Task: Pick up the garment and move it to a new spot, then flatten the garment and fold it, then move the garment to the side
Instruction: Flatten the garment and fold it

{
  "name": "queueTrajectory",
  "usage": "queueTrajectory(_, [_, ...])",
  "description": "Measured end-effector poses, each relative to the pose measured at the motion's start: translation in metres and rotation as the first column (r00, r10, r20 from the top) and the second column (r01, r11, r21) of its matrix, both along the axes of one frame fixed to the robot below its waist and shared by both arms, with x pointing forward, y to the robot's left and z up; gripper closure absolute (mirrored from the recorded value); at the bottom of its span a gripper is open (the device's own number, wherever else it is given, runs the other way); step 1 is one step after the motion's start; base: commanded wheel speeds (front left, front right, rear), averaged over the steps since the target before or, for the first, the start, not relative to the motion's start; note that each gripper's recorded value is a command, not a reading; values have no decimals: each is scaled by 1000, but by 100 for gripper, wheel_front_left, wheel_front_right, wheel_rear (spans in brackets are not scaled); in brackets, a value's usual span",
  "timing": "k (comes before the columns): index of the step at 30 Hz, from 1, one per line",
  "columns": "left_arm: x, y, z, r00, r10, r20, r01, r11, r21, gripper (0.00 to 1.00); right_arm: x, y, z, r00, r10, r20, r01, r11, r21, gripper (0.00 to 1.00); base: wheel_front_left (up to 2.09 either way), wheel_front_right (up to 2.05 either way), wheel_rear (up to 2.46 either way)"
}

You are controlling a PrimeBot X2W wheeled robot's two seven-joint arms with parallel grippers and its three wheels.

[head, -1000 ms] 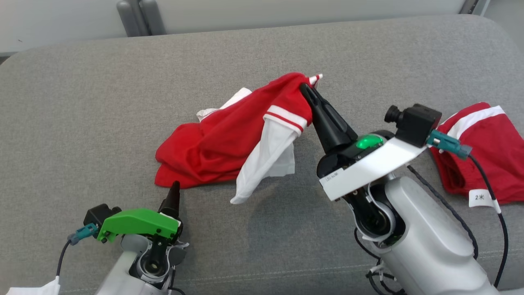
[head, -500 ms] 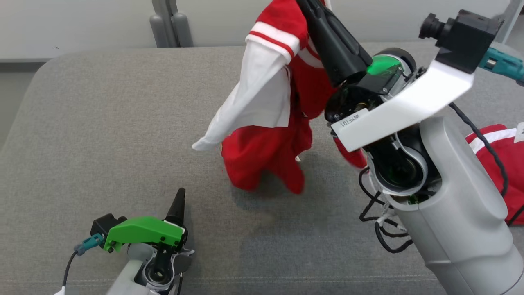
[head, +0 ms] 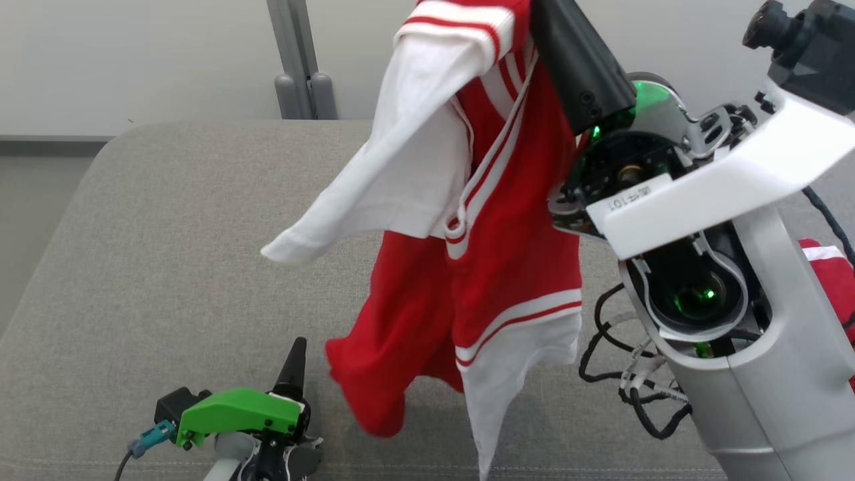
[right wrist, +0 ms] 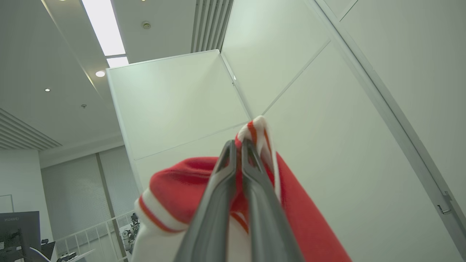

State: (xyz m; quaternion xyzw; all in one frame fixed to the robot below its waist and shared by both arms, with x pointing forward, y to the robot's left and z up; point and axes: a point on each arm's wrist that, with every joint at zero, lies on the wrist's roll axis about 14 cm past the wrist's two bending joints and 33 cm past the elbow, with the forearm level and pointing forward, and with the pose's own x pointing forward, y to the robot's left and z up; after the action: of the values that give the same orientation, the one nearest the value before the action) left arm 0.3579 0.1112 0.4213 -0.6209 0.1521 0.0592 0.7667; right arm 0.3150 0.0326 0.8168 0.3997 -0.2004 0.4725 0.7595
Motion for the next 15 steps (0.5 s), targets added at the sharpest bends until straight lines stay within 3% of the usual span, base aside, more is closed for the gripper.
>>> queueTrajectory(5, [4,-4,9,999,-4,33,4,1000,-10,0,41,-22,-26,985,-113,-133,115,993,4,100,0,0,0])
queueTrajectory(9, [7,-6,11,999,-5,41,6,1000,-18,0,82,-42,-98,912,-220,-345,208,975,-73,100,0,0,0])
queueTrajectory(11, [9,-7,11,999,-7,41,8,1000,-22,0,103,-62,-144,836,-297,-462,271,954,-125,100,0,0,0])
queueTrajectory(15, [12,-14,11,999,-26,43,27,999,-31,0,125,-114,-241,621,-454,-639,384,887,-257,100,0,0,0])
